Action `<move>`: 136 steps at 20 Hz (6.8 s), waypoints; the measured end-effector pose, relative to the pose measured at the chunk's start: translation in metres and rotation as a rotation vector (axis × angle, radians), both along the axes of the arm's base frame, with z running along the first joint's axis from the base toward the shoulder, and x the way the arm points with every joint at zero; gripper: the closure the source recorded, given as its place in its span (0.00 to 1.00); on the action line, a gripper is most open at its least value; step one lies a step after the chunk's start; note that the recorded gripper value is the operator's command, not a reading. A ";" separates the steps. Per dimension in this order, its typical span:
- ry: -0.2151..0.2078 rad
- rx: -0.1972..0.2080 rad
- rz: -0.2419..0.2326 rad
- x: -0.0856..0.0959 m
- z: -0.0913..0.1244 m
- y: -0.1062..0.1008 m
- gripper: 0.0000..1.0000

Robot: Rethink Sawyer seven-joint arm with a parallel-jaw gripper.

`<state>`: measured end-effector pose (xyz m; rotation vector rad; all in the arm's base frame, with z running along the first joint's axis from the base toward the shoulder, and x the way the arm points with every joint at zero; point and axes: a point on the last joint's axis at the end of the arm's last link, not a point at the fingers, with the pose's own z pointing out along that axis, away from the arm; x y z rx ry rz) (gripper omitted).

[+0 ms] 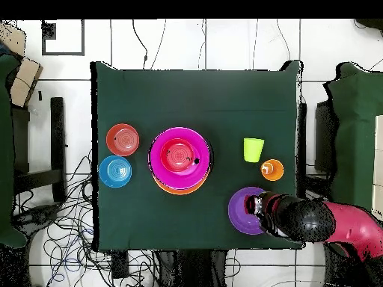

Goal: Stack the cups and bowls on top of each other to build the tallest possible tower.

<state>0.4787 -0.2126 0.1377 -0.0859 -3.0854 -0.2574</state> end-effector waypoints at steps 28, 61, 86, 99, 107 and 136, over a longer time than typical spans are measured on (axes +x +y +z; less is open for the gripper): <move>-0.123 0.064 -0.024 -0.032 -0.108 -0.015 0.00; -0.115 -0.085 -0.020 -0.042 -0.091 -0.080 0.00; -0.142 0.054 -0.181 -0.100 -0.155 -0.108 0.00; -0.141 0.054 -0.174 -0.094 -0.150 -0.107 0.00; -0.115 0.028 -0.170 -0.085 -0.127 -0.119 0.00; -0.103 0.063 -0.120 -0.070 -0.136 -0.095 0.00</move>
